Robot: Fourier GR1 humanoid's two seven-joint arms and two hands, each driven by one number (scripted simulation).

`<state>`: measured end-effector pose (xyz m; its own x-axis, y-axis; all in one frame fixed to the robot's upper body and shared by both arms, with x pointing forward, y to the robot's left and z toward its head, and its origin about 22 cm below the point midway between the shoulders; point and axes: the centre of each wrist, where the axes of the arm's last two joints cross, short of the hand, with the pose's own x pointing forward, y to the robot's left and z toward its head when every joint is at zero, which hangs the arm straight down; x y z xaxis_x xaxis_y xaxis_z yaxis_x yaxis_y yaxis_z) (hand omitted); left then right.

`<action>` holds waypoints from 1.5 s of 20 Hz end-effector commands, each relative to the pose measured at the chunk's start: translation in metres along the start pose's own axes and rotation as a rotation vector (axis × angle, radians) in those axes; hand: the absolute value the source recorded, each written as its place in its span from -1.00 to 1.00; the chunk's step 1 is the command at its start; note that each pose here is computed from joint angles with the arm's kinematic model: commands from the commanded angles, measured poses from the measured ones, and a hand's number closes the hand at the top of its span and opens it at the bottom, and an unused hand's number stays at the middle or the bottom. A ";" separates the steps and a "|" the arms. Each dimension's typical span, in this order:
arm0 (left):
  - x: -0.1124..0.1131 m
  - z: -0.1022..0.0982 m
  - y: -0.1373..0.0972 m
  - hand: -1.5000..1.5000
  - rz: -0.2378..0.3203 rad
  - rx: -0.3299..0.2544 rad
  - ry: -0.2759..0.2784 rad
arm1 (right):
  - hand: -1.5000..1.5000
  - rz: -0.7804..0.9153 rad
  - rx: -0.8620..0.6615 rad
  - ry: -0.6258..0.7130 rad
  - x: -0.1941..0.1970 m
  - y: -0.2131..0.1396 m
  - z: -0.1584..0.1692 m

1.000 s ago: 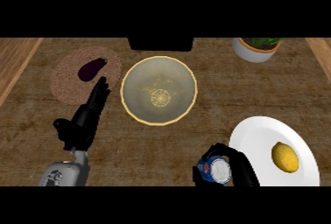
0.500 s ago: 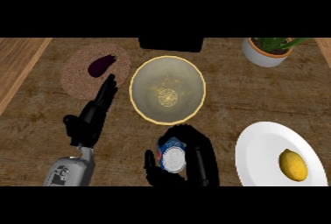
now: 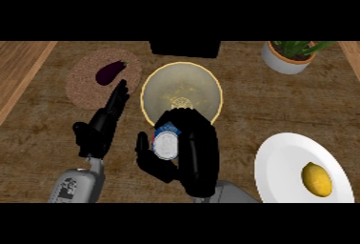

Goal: Pick the can from the plate and place it in the bowl

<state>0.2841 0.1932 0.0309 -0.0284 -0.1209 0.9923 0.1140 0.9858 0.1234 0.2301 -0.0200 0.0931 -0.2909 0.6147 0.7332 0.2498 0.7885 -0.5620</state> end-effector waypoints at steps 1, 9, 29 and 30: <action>-0.001 -0.002 0.002 0.00 0.009 0.000 0.009 | 1.00 0.069 -0.060 0.046 0.022 0.004 -0.026; 0.003 -0.008 0.000 0.00 0.002 -0.013 0.006 | 1.00 0.165 -0.201 0.129 0.083 -0.004 -0.088; 0.001 0.002 0.009 0.00 0.001 0.021 -0.026 | 1.00 0.566 -0.258 0.413 0.066 0.025 -0.173; -0.004 -0.002 0.008 0.00 0.003 0.030 -0.016 | 1.00 0.588 -0.243 0.410 0.062 0.028 -0.173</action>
<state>0.2867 0.1955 0.0317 -0.0445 -0.1114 0.9928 0.1027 0.9880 0.1154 0.3710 0.0359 0.1953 0.1198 0.9090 0.3992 0.4836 0.2977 -0.8231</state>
